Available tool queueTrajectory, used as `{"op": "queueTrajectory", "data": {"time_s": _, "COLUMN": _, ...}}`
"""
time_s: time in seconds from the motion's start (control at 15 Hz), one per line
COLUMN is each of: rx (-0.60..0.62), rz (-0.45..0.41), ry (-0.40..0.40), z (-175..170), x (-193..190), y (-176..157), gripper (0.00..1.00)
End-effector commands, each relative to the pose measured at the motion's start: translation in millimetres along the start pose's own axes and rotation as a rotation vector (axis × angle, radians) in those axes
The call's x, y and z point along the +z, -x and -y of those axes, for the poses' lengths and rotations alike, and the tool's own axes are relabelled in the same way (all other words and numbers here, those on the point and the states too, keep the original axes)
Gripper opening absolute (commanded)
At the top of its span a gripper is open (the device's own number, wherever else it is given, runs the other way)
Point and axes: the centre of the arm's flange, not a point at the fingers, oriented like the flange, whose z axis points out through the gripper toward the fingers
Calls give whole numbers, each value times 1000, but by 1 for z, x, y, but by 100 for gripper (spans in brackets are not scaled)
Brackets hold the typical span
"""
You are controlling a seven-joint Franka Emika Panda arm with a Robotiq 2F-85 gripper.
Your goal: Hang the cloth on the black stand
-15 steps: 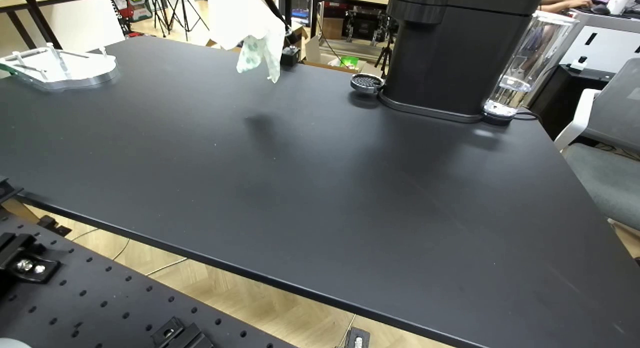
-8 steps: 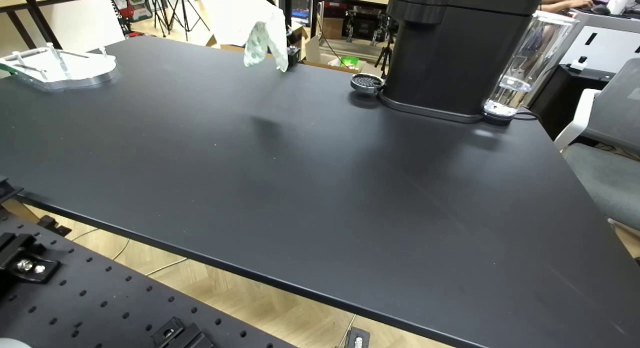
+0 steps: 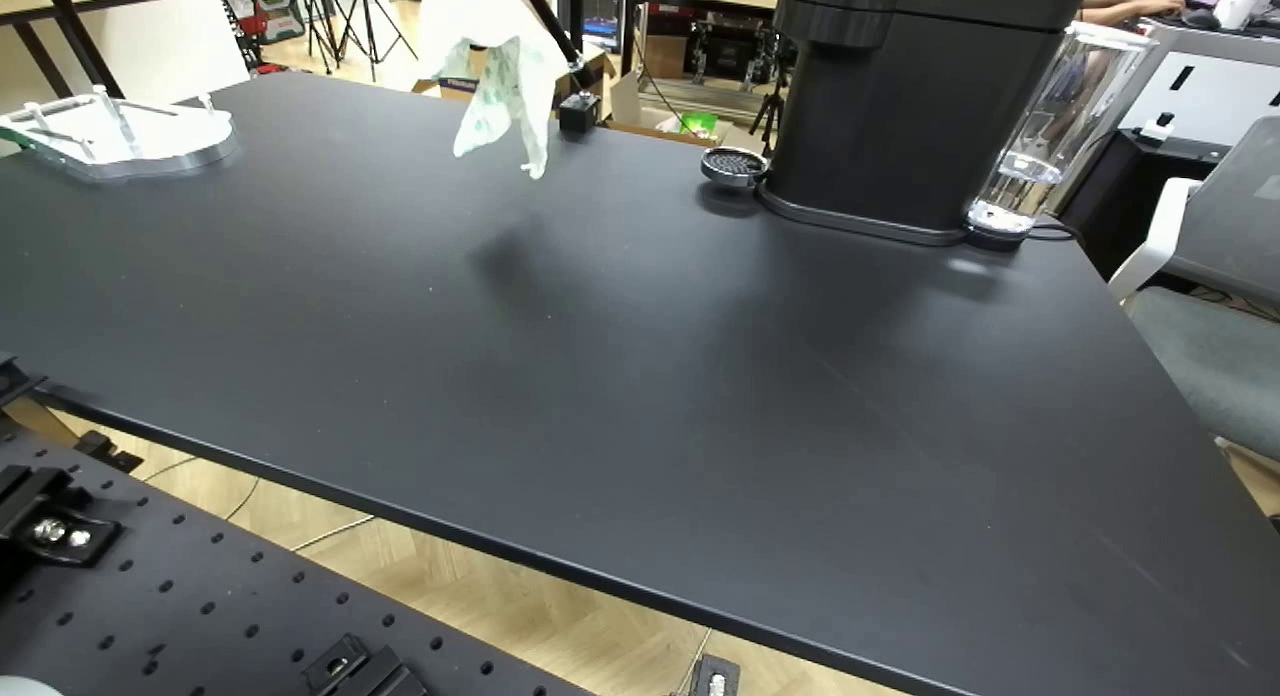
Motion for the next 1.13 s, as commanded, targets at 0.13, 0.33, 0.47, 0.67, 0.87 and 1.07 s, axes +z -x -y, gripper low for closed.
{"op": "queueTrajectory", "data": {"time_s": 0.13, "rx": 22, "rz": -42, "ry": 15, "z": 23, "x": -49, "y": -5, "gripper": 94}}
{"op": "queueTrajectory", "data": {"time_s": 0.33, "rx": 12, "rz": -69, "ry": 19, "z": 37, "x": -64, "y": -6, "gripper": 100}}
{"op": "queueTrajectory", "data": {"time_s": 0.47, "rx": 6, "rz": -83, "ry": 24, "z": 44, "x": -70, "y": -5, "gripper": 100}}
{"op": "queueTrajectory", "data": {"time_s": 0.67, "rx": 3, "rz": -105, "ry": 24, "z": 49, "x": -75, "y": -6, "gripper": 100}}
{"op": "queueTrajectory", "data": {"time_s": 0.87, "rx": -42, "rz": -98, "ry": 9, "z": 46, "x": -62, "y": 2, "gripper": 100}}
{"op": "queueTrajectory", "data": {"time_s": 1.07, "rx": -43, "rz": -95, "ry": 9, "z": 46, "x": -59, "y": 1, "gripper": 100}}
